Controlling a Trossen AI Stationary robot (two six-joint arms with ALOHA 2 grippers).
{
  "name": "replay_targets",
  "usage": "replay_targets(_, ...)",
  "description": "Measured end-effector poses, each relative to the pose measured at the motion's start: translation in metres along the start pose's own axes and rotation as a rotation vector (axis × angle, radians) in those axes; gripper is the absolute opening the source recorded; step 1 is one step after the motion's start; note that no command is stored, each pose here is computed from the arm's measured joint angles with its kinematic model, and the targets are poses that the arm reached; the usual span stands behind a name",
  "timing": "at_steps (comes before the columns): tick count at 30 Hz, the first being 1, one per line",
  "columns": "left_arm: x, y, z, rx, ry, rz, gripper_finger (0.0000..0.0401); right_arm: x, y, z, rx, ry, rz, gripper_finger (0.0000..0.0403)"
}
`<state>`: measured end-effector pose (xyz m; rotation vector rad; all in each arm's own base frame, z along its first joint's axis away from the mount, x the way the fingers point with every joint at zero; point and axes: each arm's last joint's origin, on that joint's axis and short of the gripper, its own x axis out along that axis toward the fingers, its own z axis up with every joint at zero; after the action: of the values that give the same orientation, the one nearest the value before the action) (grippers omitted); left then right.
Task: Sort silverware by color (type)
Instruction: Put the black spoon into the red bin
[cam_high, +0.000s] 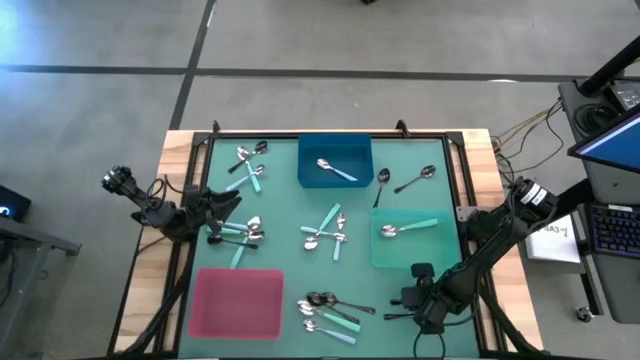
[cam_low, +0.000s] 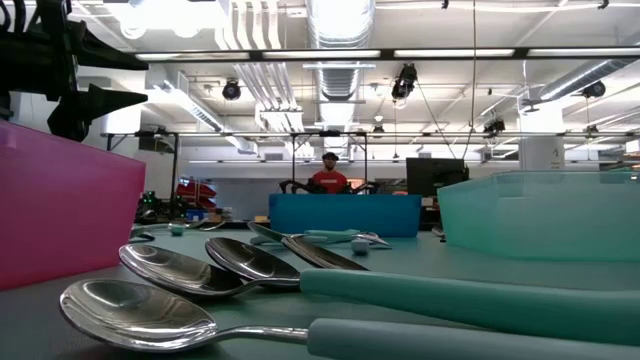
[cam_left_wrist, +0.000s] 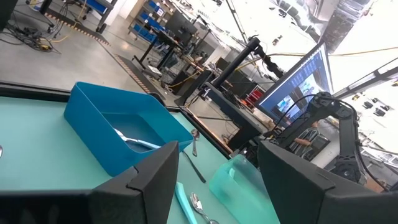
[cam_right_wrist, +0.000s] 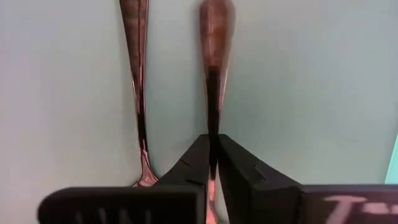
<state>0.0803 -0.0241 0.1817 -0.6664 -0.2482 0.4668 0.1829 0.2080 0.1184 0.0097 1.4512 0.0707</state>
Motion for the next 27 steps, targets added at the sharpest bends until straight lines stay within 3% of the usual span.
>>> replay_targets(8,0.0,0.0,0.0,0.0,0.0,0.0,0.0205,-0.006,0.0,0.001,0.015,-0.02,0.013,0.001)
replay_targets(19,0.0,0.0,0.0,0.0,0.0,-0.001,0.0205,-0.041,-0.005,0.006,0.098,-0.247,0.02,0.0009)
replay_targets(27,0.0,0.0,0.0,0.04,-0.003,0.002,0.0205,-0.042,-0.009,0.013,0.128,-0.297,0.011,0.0009)
